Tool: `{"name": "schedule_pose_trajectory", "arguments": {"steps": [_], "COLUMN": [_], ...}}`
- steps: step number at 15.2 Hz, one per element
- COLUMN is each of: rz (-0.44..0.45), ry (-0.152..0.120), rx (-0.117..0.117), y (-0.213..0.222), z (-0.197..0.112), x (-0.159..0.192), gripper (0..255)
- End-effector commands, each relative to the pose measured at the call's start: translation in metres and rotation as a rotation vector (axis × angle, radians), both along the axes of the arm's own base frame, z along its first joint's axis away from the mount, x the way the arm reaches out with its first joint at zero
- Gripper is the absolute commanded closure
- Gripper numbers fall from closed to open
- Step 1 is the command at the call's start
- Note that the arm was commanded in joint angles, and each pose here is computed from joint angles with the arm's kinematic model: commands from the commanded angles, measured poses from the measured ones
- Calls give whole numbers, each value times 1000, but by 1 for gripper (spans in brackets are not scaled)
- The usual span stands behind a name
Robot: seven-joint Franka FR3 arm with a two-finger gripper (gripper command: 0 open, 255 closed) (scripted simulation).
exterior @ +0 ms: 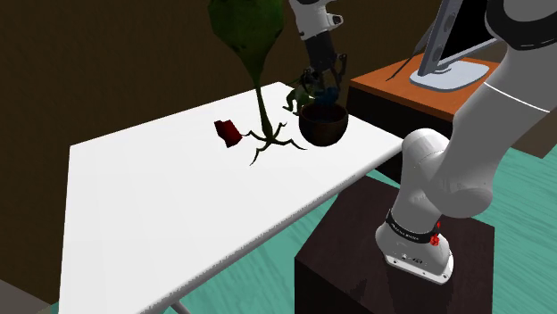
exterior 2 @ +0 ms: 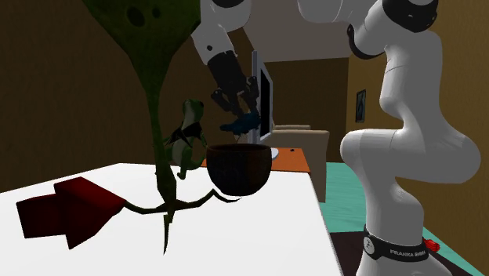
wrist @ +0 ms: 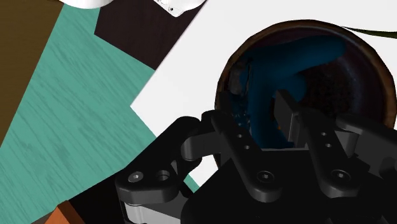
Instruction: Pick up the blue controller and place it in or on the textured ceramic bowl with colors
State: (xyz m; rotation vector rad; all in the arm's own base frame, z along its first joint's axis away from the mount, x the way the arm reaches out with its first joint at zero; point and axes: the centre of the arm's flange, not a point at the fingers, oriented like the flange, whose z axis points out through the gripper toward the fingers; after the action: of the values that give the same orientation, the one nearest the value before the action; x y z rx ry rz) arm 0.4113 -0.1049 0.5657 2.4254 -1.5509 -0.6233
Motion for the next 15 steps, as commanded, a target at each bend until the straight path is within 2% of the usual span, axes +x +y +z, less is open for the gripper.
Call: {"name": "schedule_pose_trajectory", "arguments": {"steps": [1,9,15], "rz": [1,1,1], "ry": [1,1,1], "rx": [-1,-1,-1], "y": [-1,-1,-1], "z": [-12,-53,-53], "x": [0,0,0], "gripper": [255,255,255]}}
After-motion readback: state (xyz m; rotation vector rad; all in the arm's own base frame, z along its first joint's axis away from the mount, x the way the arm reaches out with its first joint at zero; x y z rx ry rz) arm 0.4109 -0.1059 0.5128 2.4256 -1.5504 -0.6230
